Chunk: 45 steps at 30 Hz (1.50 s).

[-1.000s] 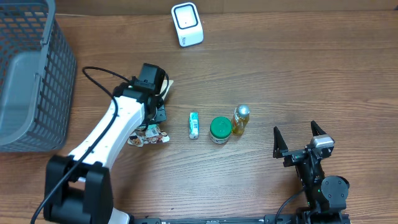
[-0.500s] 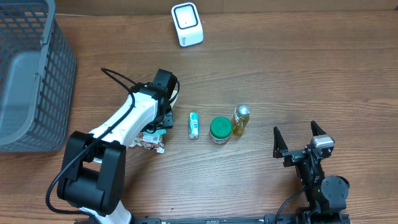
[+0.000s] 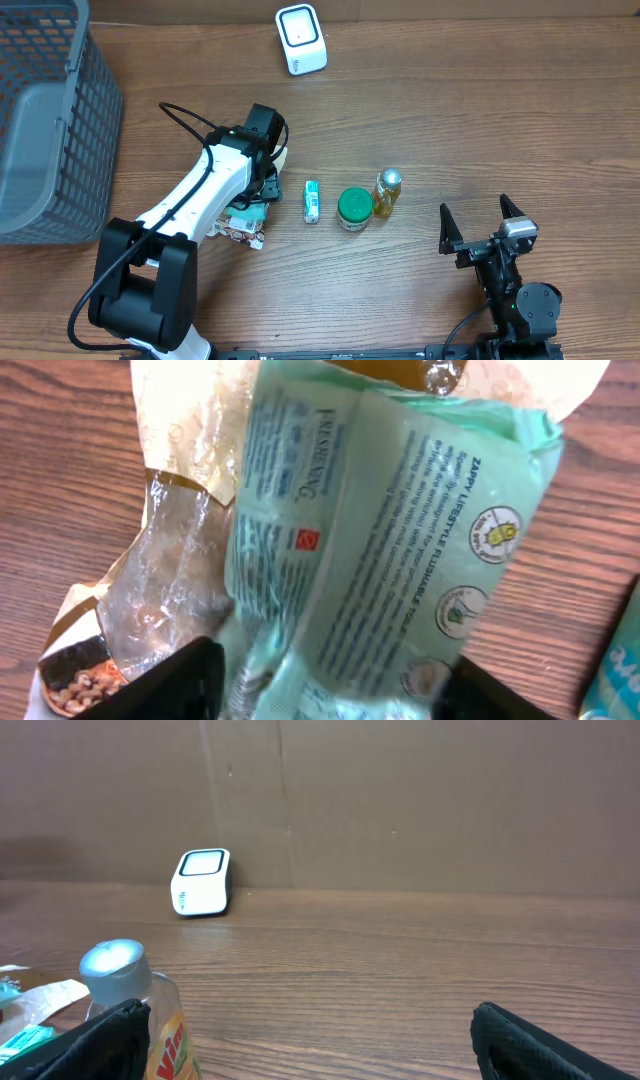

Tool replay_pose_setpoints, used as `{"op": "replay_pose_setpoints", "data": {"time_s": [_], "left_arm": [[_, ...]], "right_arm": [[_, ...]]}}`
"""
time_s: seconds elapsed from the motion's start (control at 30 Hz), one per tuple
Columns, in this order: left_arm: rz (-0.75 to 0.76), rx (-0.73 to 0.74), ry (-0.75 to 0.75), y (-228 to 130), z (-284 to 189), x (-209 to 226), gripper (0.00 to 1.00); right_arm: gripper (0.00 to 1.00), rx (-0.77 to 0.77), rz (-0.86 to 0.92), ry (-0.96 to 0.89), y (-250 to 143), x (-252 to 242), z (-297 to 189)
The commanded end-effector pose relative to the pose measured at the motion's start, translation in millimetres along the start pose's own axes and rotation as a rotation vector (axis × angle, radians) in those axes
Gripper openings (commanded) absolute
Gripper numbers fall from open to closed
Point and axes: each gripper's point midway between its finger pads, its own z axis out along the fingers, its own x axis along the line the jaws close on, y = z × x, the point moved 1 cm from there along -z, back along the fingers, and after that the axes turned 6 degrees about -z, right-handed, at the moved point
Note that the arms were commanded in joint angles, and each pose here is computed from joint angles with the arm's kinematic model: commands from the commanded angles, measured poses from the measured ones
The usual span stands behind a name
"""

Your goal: Scan the item barcode

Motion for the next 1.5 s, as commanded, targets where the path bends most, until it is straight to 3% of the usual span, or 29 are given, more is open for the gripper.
{"op": "replay_pose_setpoints", "data": {"time_s": [0.0, 0.2, 0.4, 0.6, 0.73, 0.93, 1.03, 1.27, 1.3, 1.4, 1.47], "left_arm": [[0.016, -0.031, -0.022, 5, -12, -4, 0.66], [0.05, -0.038, 0.016, 5, -11, 3, 0.7], [0.043, -0.087, 0.094, 14, -12, 16, 0.6], [0.044, -0.087, 0.094, 14, -12, 16, 0.66], [0.042, -0.091, 0.086, 15, -13, 15, 0.56], [0.032, -0.039, -0.078, 28, -26, 4, 0.59], [0.005, -0.046, -0.086, 41, -31, 15, 0.61], [0.039, -0.007, -0.077, 43, -27, 41, 0.76], [0.066, 0.01, -0.086, 40, -26, 43, 0.81], [0.172, 0.053, -0.174, 33, -27, 37, 0.79], [0.201, 0.074, -0.24, 30, -28, 32, 0.71]], "right_arm": [[1.0, -0.001, -0.005, -0.002, -3, 0, 0], [1.0, -0.001, -0.005, -0.002, -3, 0, 0], [1.0, -0.001, -0.005, -0.003, -3, 0, 0], [1.0, -0.001, -0.005, -0.002, -3, 0, 0], [1.0, -0.001, -0.005, -0.002, -3, 0, 0], [1.0, -0.001, -0.005, -0.003, -3, 0, 0], [1.0, -0.001, -0.005, -0.002, -3, 0, 0], [1.0, -0.001, -0.005, -0.002, -3, 0, 0], [1.0, -0.001, -0.005, -0.003, -2, 0, 0], [1.0, -0.001, -0.005, -0.003, -2, 0, 0], [1.0, -0.001, -0.005, -0.003, -3, 0, 0]]}}
